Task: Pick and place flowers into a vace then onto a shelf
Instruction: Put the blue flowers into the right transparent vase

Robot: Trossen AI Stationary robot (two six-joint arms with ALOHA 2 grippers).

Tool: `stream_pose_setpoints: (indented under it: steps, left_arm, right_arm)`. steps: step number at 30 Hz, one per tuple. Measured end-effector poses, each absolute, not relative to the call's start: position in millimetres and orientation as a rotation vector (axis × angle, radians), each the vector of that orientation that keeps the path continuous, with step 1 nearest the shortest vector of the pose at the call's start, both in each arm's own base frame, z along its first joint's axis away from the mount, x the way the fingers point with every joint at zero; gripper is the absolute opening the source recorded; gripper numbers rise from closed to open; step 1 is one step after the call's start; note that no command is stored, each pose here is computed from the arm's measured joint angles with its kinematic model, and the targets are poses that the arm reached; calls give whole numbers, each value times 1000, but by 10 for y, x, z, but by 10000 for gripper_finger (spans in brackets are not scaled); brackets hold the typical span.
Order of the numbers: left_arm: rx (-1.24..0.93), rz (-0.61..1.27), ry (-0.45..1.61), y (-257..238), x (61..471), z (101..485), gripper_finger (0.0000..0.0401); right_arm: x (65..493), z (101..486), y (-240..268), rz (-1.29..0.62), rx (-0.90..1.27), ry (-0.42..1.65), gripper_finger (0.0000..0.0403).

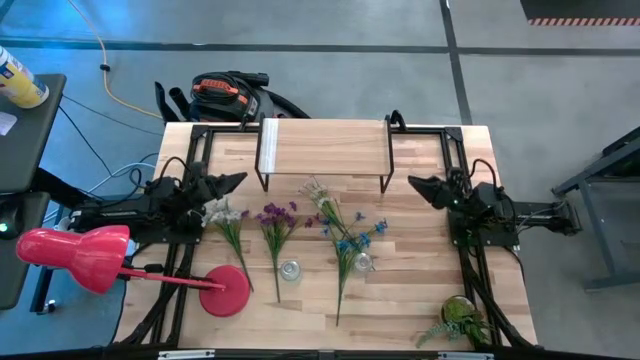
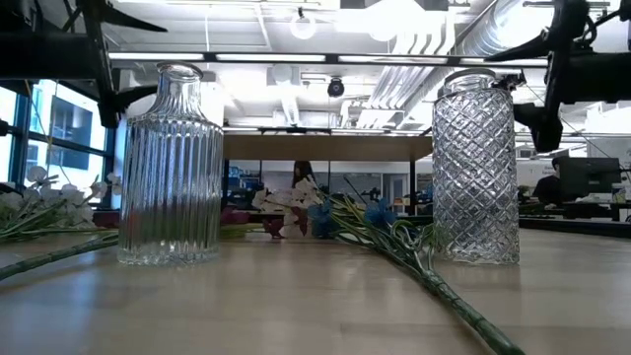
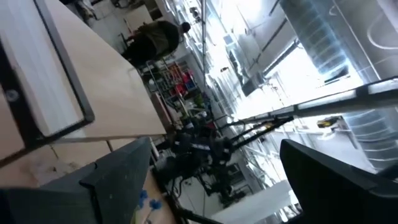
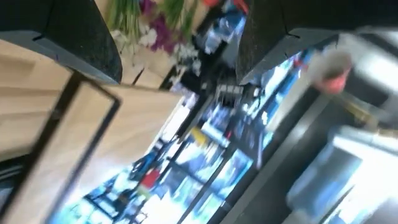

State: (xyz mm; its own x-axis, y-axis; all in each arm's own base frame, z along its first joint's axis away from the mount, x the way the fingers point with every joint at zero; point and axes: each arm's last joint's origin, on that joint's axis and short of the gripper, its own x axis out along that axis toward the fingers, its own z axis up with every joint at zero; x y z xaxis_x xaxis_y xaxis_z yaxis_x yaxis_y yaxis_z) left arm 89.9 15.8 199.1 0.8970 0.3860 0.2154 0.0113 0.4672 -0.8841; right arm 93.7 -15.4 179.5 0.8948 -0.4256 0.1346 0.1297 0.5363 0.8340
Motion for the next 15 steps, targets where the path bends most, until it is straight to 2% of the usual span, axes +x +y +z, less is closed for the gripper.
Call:
stream_pose_setpoints:
  steps: [5, 12, 15]
  left_arm:
    - [-1101, 328, -480, 185, 885, 1990, 390]
    - [-1114, 270, -449, 169, 893, 1993, 390]
    - [-1063, 262, -428, 164, 895, 1992, 390]
  right_arm:
    - [925, 1811, -170, -394, 952, -376, 305]
    - [919, 1996, -109, -104, 1039, -417, 305]
    - [961, 1969, -83, -38, 1103, -341, 305]
